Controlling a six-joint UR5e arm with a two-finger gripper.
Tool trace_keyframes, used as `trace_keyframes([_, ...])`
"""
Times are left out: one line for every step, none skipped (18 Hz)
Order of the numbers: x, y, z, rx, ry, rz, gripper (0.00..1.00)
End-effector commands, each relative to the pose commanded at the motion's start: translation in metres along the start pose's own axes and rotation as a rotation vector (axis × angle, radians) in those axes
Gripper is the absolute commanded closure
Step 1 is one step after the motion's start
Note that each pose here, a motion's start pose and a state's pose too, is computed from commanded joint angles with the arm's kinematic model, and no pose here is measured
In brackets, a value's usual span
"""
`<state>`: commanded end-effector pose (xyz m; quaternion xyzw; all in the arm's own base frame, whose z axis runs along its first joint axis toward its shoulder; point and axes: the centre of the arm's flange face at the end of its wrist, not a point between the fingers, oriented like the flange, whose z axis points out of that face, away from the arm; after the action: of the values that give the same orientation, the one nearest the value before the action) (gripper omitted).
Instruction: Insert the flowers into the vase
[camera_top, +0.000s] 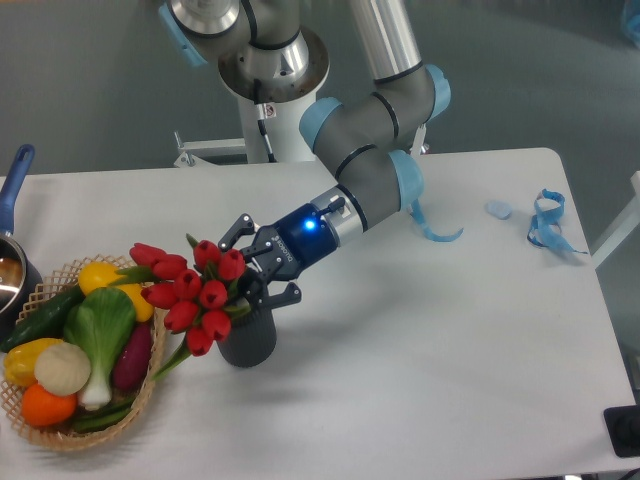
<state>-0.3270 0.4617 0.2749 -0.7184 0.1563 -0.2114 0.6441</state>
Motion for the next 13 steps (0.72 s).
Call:
trace_keyframes([-0.001, -0.003, -0.006, -0.031, -0.015, 0.020, 0.00])
trace_keyframes([-0.003, -0.008, -0.011, -0.061, -0.027, 0.038, 0.00])
trace_keyframes([-0.002, -0.012, -0.016, -0.088, -0.039, 0.049, 0.00])
trace_keyframes([0.000, -0.016, -0.020, -0.110, -0.051, 0.059, 0.00])
trace_keyframes([0.001, -0.021, -0.023, -0.128, -0.060, 0.073, 0.00])
trace_keyframes([0.003, -0.024, -0.025, -0.148, -0.066, 0.082, 0.00])
trace_keyframes([0.005, -0.027, -0.028, -0.163, -0.073, 0.088, 0.00])
trace_keyframes([0.007, -0.031, -0.028, -0.179, -0.078, 0.097, 0.00])
trace_keyframes([0.007, -0.037, -0.032, -0.193, -0.087, 0.109, 0.00])
trace_keyframes([0.005, -0.042, -0.038, -0.209, -0.103, 0.123, 0.00])
trace_keyframes([0.003, -0.048, -0.052, -0.248, -0.137, 0.138, 0.00])
trace_keyframes([0.001, -0.053, -0.073, -0.307, -0.186, 0.153, 0.00])
trace_keyframes([-0.002, -0.060, -0.092, -0.375, -0.234, 0.175, 0.00])
